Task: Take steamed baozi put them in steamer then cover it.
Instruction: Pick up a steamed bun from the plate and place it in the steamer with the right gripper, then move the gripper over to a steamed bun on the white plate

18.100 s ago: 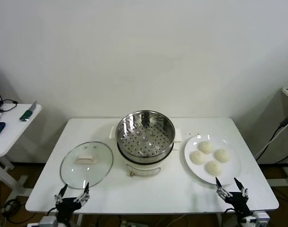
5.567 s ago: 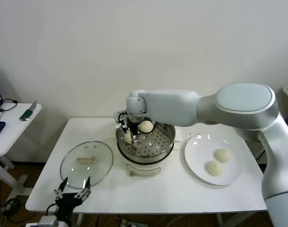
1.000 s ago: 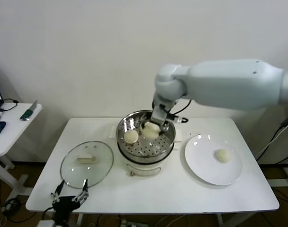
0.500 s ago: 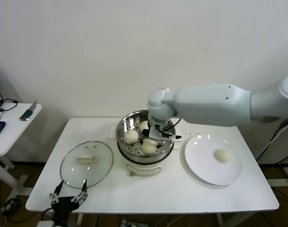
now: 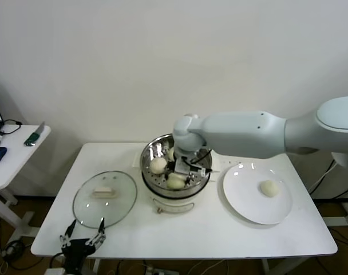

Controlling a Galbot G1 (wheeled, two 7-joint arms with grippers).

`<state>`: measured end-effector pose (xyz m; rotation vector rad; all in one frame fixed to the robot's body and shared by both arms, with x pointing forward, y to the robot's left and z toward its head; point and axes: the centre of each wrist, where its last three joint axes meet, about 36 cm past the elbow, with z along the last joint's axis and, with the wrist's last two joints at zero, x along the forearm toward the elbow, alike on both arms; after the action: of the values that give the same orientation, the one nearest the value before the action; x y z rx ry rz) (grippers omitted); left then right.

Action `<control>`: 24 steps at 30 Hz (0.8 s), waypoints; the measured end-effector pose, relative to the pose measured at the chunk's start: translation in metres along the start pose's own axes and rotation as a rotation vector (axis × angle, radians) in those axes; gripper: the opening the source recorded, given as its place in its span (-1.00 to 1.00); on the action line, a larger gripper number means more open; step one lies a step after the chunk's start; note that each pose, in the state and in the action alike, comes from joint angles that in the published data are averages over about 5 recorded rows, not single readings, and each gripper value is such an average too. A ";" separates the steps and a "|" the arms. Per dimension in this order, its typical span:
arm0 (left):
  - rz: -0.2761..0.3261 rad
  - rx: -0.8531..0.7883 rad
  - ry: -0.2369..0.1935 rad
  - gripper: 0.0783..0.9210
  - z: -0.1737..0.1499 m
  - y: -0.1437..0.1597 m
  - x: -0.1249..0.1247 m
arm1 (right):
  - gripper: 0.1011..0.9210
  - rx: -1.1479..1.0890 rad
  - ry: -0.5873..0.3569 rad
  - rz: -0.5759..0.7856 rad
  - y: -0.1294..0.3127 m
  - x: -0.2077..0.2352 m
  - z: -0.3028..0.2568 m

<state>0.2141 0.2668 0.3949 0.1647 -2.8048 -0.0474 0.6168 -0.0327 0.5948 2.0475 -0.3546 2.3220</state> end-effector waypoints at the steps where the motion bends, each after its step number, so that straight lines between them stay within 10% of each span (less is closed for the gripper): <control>1: 0.000 0.000 0.000 0.77 0.000 0.000 0.000 | 0.48 0.000 -0.001 0.000 0.000 -0.001 0.001; 24: 0.008 0.010 -0.004 0.77 0.001 -0.006 -0.001 | 0.76 -0.142 0.007 0.010 0.036 0.056 0.048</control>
<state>0.2155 0.2611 0.3938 0.1559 -2.8101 -0.0312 0.6501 -0.0835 0.6493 1.9757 -0.5150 2.2382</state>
